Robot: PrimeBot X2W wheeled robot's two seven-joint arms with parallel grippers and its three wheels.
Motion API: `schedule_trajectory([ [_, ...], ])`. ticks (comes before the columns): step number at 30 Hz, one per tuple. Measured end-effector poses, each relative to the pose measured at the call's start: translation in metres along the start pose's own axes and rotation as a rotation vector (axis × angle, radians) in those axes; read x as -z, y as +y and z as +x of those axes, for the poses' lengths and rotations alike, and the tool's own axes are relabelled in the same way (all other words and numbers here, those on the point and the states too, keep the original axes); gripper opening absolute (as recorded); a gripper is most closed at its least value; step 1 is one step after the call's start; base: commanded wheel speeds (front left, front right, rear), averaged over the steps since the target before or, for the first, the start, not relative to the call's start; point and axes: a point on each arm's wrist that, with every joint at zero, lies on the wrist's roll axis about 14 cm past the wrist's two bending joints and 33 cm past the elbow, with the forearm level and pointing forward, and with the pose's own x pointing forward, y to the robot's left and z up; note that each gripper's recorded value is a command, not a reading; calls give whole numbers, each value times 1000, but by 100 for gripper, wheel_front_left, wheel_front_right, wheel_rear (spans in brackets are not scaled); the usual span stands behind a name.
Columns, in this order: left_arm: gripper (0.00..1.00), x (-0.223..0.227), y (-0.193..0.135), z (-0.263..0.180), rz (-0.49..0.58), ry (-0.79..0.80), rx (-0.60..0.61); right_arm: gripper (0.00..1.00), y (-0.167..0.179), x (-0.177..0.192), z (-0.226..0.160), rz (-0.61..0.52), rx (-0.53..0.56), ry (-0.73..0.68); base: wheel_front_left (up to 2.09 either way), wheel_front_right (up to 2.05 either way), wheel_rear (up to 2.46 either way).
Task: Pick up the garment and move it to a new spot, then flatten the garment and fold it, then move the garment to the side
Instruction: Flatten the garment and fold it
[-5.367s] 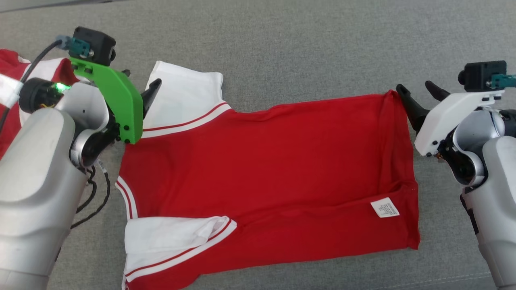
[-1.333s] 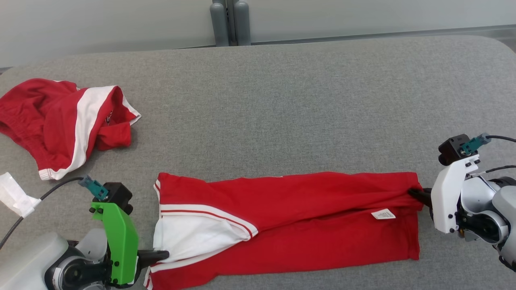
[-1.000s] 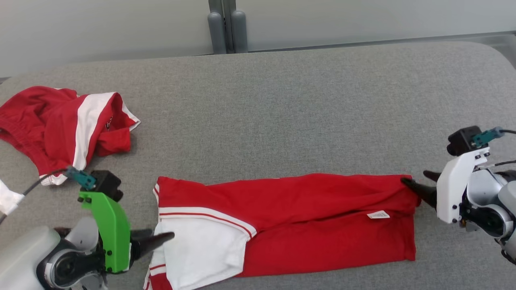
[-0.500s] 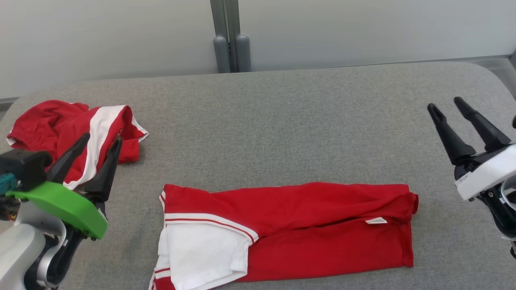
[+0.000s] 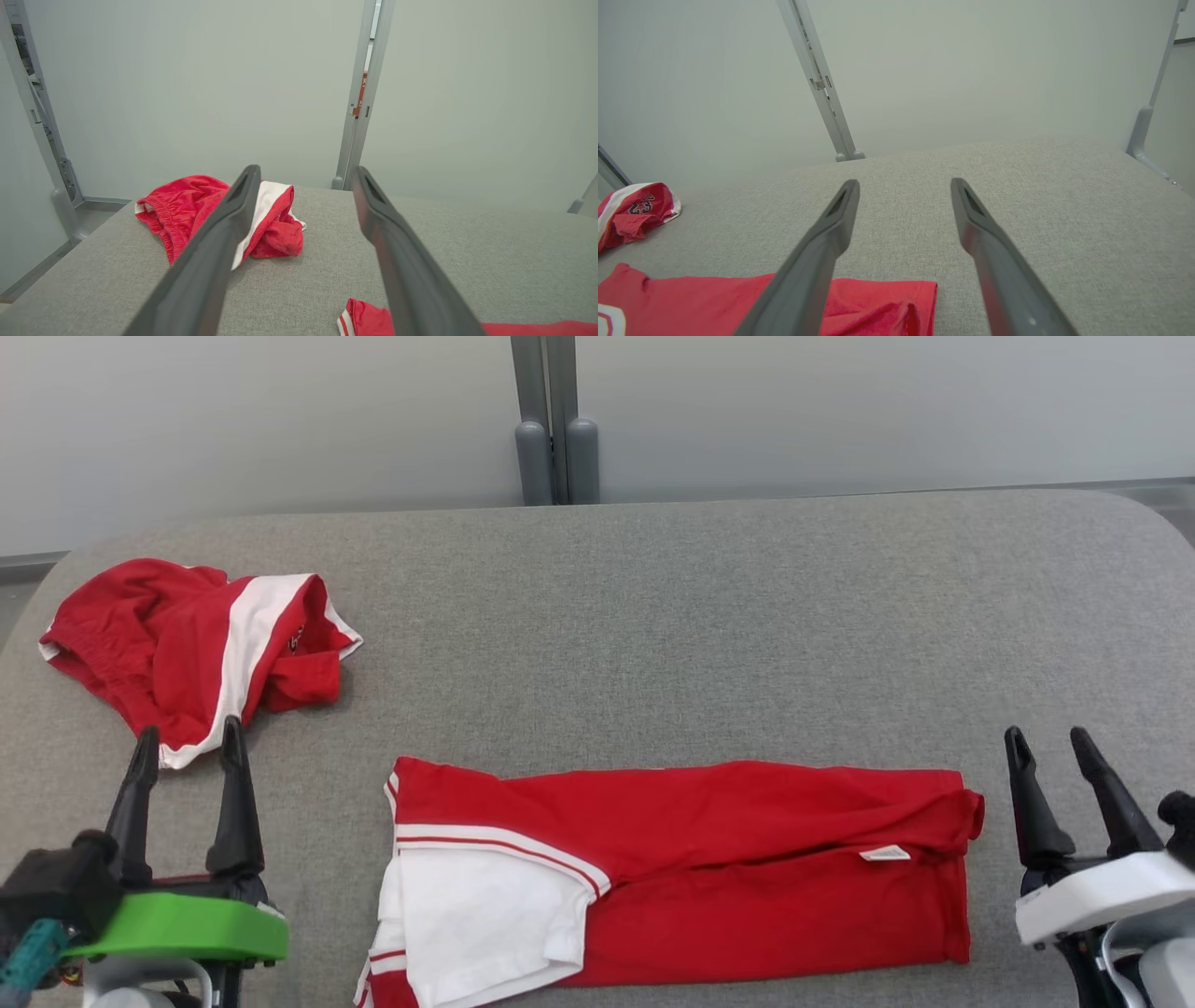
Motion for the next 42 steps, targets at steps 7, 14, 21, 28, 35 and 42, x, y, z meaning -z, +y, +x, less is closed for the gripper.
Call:
schedule_trajectory([
  [7,100,23,-5,-9,-31,18,-8,100,-4,53,-14,35,63,162,0,0,0],
  [14,100,38,-13,-11,-34,41,25,100,-8,99,-14,117,119,368,0,0,0],
  [21,100,41,-7,-13,-33,39,7,100,-6,142,-24,251,174,590,0,0,0],
  [28,100,45,-5,-15,-42,49,-4,99,5,156,-23,311,151,740,0,0,0],
  [35,100,47,-5,-17,-44,50,-8,0,26,156,-19,319,91,784,0,0,0],
  [42,100,46,-4,-15,-46,44,-13,0,23,137,-7,340,82,688,0,0,0],
])
